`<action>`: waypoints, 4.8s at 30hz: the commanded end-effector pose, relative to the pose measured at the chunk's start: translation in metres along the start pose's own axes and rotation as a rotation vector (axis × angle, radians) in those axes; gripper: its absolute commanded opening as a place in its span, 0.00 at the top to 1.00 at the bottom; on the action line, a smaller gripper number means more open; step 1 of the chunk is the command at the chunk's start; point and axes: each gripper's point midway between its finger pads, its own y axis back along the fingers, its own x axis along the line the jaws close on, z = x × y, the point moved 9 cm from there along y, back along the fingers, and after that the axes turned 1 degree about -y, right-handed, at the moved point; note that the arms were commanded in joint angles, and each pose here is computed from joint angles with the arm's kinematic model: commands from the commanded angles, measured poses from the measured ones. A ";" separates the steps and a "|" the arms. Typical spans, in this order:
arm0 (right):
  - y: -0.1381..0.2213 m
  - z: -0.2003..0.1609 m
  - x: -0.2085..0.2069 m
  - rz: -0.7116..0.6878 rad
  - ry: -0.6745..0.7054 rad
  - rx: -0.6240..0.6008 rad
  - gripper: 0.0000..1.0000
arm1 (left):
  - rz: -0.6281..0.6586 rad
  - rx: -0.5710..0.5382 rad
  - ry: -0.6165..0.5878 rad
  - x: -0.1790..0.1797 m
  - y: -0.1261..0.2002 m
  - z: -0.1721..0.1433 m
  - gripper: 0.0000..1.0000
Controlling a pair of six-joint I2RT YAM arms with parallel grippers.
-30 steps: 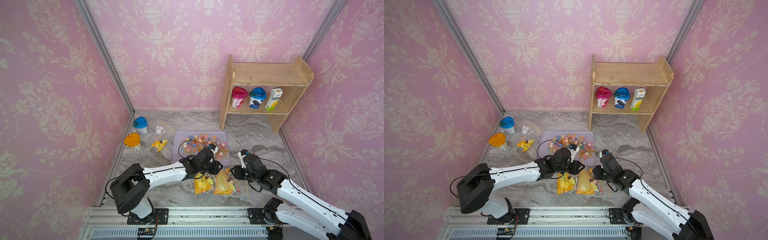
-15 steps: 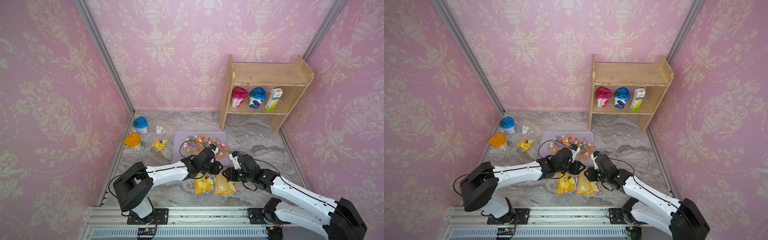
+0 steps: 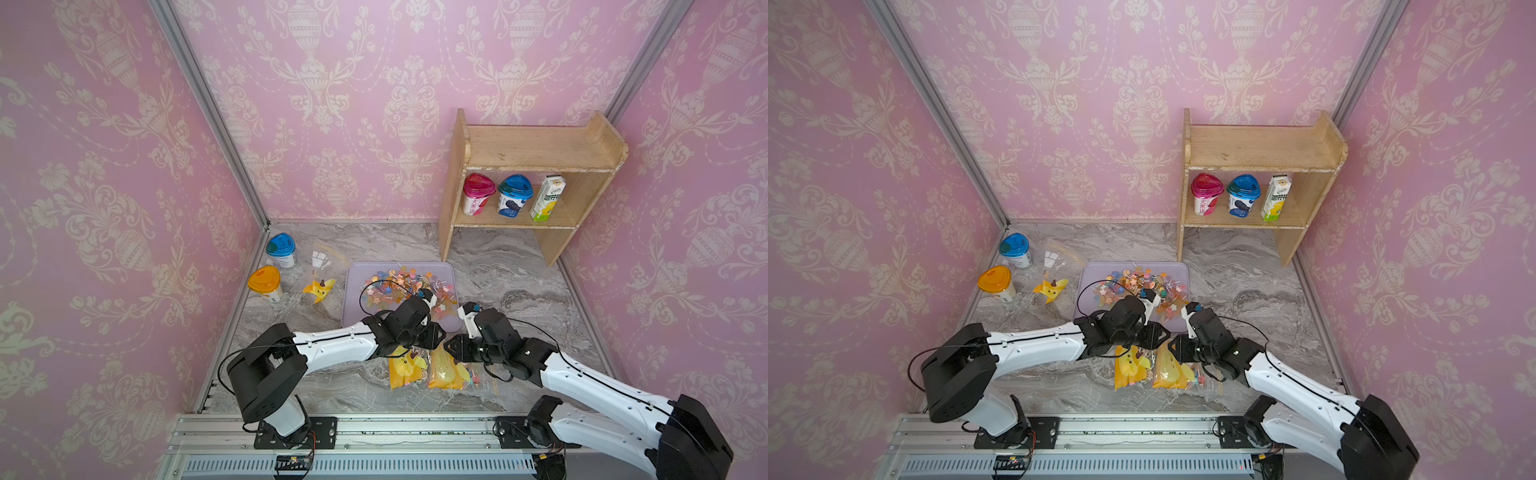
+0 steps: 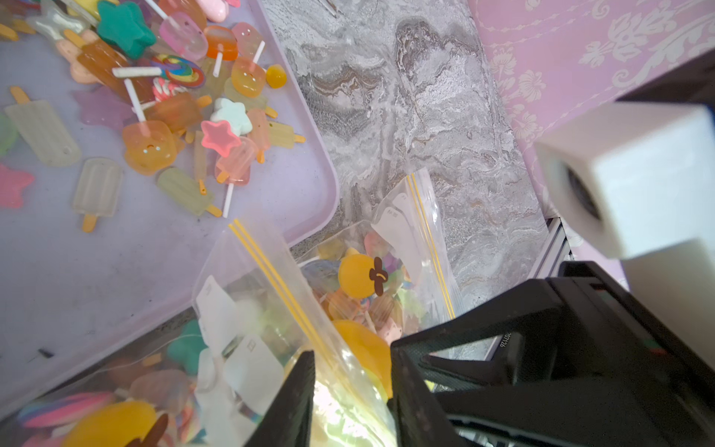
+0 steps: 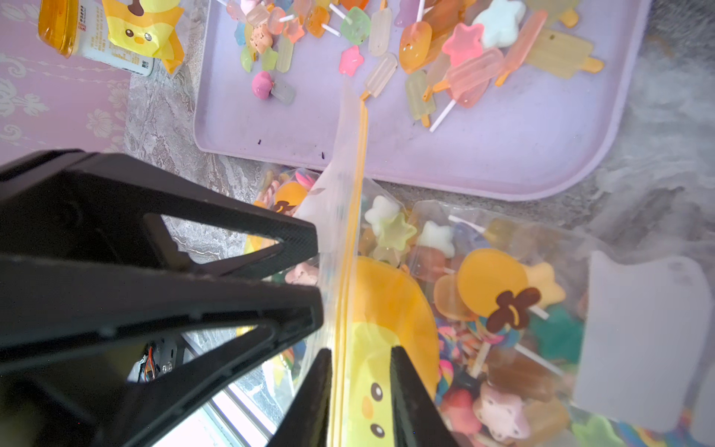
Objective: Pour candies out of the ziploc bag
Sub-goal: Open the ziploc bag at the center of the board.
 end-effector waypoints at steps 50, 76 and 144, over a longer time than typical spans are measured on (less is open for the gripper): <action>0.007 0.000 -0.004 -0.067 0.010 -0.019 0.69 | 0.030 0.030 -0.007 0.013 -0.001 -0.011 1.00; -0.016 0.012 0.012 0.024 0.039 0.014 0.62 | -0.015 -0.003 -0.010 0.008 0.004 -0.007 1.00; 0.023 0.019 0.011 -0.089 0.085 -0.080 1.00 | 0.130 -0.067 -0.169 -0.010 0.073 0.013 1.00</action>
